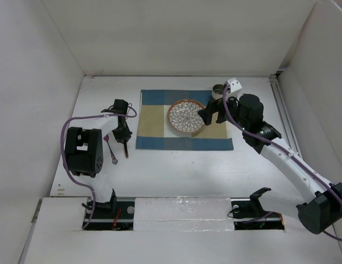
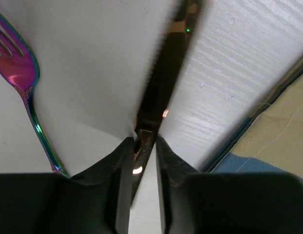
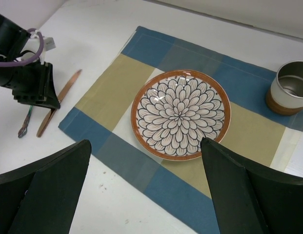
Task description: Set the dinner table for one person
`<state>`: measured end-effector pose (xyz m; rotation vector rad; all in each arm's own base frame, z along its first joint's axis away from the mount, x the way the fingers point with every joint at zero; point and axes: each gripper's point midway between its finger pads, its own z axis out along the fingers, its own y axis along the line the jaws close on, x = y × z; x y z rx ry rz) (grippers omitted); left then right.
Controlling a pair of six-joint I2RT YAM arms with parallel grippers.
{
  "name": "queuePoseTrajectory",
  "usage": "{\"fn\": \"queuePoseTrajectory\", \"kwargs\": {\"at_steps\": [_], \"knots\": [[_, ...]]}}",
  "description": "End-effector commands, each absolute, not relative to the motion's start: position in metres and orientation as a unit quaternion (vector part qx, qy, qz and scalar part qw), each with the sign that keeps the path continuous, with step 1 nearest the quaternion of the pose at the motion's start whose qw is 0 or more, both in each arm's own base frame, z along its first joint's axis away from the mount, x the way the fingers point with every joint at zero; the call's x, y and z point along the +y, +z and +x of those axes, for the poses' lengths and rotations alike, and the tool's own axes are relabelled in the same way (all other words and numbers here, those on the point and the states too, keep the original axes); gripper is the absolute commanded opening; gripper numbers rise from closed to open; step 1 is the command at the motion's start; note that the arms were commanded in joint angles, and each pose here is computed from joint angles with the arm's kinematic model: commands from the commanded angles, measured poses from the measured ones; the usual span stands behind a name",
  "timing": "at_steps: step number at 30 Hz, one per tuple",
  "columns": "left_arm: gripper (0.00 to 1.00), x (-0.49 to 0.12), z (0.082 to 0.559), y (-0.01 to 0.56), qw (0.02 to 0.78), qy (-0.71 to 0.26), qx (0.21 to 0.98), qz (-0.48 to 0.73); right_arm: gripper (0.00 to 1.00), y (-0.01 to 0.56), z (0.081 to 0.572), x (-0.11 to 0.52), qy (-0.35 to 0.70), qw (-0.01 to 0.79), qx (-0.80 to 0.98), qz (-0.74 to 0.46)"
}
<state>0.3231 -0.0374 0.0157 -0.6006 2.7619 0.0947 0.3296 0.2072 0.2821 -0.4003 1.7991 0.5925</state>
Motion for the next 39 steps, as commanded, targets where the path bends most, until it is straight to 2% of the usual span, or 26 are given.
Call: {"fn": "queuePoseTrajectory", "kwargs": {"at_steps": [1, 2, 3, 8, 16, 22, 26, 29, 32, 34, 35, 36, 39], "knots": [[0.15, -0.041, 0.280, -0.021, 0.054, 0.046, 0.976, -0.205, 1.00, 0.298, 0.328, 0.206, 0.262, 0.590, 0.745, -0.167], [0.04, -0.043, 0.278, -0.023, 0.048, 0.042, 0.977, -0.205, 1.00, 0.298, 0.328, 0.206, 0.262, 0.590, 0.745, -0.167], [0.00, -0.046, 0.282, -0.021, 0.050, 0.034, 0.978, -0.199, 1.00, 0.298, 0.327, 0.208, 0.266, 0.588, 0.745, -0.170], [0.00, -0.045, 0.290, -0.016, 0.063, 0.035, 0.978, -0.195, 1.00, 0.298, 0.328, 0.206, 0.266, 0.588, 0.745, -0.169], [0.00, -0.021, 0.328, 0.063, 0.214, 0.068, 0.944, -0.240, 1.00, 0.297, 0.328, 0.207, 0.275, 0.588, 0.742, -0.170], [0.00, -0.022, 0.337, 0.122, 0.302, 0.030, 0.923, -0.236, 1.00, 0.297, 0.330, 0.204, 0.272, 0.589, 0.743, -0.166], [0.00, -0.040, 0.339, 0.150, 0.332, -0.030, 0.920, -0.207, 1.00, 0.302, 0.332, 0.201, 0.276, 0.591, 0.742, -0.155], [0.00, -0.069, 0.346, 0.175, 0.352, -0.080, 0.914, -0.186, 1.00, 0.321, 0.326, 0.190, 0.274, 0.609, 0.732, -0.133], [0.00, -0.135, 0.353, 0.203, 0.374, -0.122, 0.909, -0.137, 1.00, 0.342, 0.318, 0.170, 0.252, 0.625, 0.732, -0.103], [0.00, -0.187, 0.351, 0.197, 0.352, -0.150, 0.917, -0.112, 1.00, 0.369, 0.308, 0.156, 0.239, 0.643, 0.722, -0.087], [0.00, -0.210, 0.358, 0.212, 0.364, -0.172, 0.910, -0.103, 1.00, 0.367, 0.304, 0.146, 0.225, 0.637, 0.734, -0.076], [0.00, -0.226, 0.362, 0.199, 0.351, -0.166, 0.916, -0.098, 1.00, 0.375, 0.301, 0.135, 0.206, 0.646, 0.733, -0.057], [0.00, -0.316, 0.360, 0.219, 0.355, -0.230, 0.904, -0.059, 1.00, 0.415, 0.276, 0.102, 0.182, 0.680, 0.710, -0.015]]}}
